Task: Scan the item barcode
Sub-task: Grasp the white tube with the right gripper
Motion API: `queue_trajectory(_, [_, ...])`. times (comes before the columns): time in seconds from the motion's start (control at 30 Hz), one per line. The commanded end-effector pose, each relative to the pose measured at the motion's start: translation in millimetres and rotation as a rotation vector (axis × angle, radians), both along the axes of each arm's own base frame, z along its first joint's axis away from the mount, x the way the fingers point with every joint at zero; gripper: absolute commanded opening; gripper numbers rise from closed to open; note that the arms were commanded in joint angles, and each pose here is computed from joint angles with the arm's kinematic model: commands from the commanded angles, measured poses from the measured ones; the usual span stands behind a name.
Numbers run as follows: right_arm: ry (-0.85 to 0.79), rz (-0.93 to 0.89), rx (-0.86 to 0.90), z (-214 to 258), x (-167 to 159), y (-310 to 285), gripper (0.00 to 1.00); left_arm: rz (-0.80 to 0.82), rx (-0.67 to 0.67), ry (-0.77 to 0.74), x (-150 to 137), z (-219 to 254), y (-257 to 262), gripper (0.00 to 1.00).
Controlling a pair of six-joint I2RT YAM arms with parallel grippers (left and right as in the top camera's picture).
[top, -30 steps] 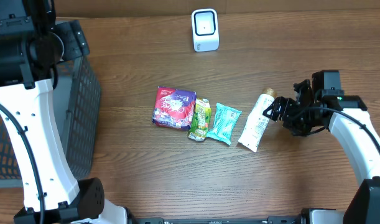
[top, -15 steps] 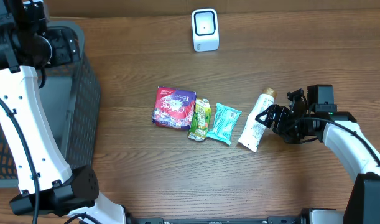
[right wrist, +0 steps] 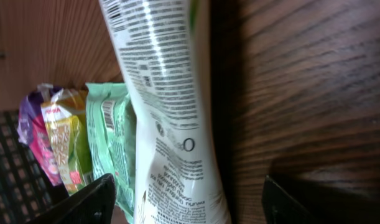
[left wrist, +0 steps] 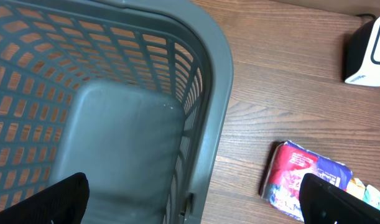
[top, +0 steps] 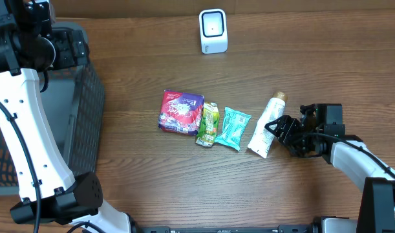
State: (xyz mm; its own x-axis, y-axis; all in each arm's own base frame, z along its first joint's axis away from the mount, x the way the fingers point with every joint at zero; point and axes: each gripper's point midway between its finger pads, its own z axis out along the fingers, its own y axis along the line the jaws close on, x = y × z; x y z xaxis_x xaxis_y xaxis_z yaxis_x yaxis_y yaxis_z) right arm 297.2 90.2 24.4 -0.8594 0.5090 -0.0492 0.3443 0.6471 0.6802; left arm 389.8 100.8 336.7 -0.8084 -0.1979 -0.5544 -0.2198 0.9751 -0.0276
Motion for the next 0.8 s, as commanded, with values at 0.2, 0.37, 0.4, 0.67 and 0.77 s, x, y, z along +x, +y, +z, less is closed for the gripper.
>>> queue_trajectory(0.2, [-0.014, -0.15, -0.027, -12, 25, -14, 0.67, -0.022, -0.001, -0.012, 0, 3, -3, 1.0])
queue_trajectory(0.37, [-0.101, -0.137, -0.029, -7, 42, -14, 0.55, -0.022, -0.001, -0.012, 0, 3, -3, 0.99])
queue_trajectory(0.4, [-0.147, -0.115, -0.043, -3, 47, -14, 0.53, -0.022, -0.001, -0.012, 0, 3, -3, 1.0])
queue_trajectory(0.67, [-0.37, 0.036, -0.179, 20, 75, -18, 0.22, -0.022, -0.001, -0.012, 0, 3, -3, 1.0])
queue_trajectory(0.77, [-0.405, 0.057, -0.196, 26, 81, -19, 0.19, -0.022, -0.001, -0.012, 0, 3, -3, 1.0])
